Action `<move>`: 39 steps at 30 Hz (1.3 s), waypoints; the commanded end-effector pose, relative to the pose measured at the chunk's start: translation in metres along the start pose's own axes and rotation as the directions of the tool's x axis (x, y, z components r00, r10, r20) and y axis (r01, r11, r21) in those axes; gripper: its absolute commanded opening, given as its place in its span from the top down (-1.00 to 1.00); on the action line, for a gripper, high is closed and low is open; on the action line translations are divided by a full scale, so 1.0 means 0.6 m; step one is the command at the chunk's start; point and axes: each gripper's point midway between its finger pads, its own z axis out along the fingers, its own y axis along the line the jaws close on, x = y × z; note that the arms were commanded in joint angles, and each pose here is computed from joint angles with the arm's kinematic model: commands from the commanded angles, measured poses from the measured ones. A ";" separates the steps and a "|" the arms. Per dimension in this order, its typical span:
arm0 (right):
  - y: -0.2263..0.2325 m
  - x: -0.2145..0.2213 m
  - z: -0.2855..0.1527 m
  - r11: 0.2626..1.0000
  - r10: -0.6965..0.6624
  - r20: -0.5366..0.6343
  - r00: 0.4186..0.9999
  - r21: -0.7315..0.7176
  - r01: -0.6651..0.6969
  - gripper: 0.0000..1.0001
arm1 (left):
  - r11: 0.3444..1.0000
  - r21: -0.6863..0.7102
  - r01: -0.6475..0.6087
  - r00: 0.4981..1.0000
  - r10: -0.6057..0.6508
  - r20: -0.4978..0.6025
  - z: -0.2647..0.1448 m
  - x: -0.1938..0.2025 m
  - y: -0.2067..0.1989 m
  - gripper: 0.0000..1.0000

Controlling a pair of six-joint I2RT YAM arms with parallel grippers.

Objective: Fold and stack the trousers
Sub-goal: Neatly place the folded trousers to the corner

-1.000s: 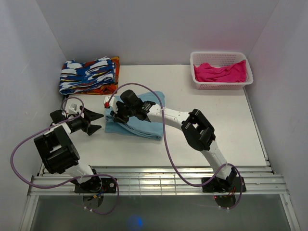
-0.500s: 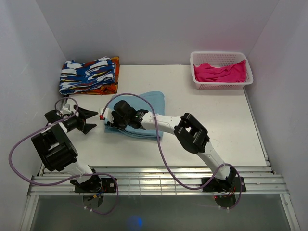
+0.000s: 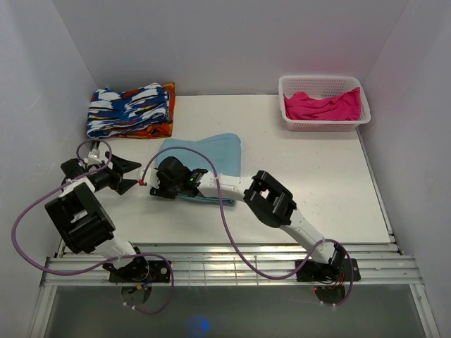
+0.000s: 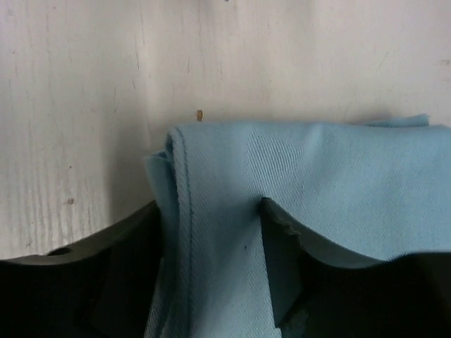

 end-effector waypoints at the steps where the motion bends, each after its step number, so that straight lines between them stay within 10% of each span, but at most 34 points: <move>1: 0.008 0.079 0.030 0.998 -0.051 -0.121 0.991 0.021 0.053 -0.04 | 0.997 0.012 -0.072 0.997 0.072 0.022 -0.013 -0.004 -0.023 -0.96; 5: 0.015 0.097 0.030 0.998 -0.054 -0.143 0.988 0.014 0.057 0.84 | 0.998 -0.002 -0.061 0.998 0.061 0.018 -0.012 0.005 -0.011 -0.96; 15: -0.028 -0.084 -0.069 0.995 0.101 0.160 0.982 -0.019 -0.099 0.85 | 0.998 -0.058 0.001 1.000 -0.001 -0.003 0.014 0.008 0.018 -0.96; 39: -0.064 -0.132 -0.089 0.986 0.139 0.248 0.959 0.056 -0.157 0.85 | 0.984 -0.109 0.137 0.972 -0.155 -0.177 0.131 0.127 0.021 -0.96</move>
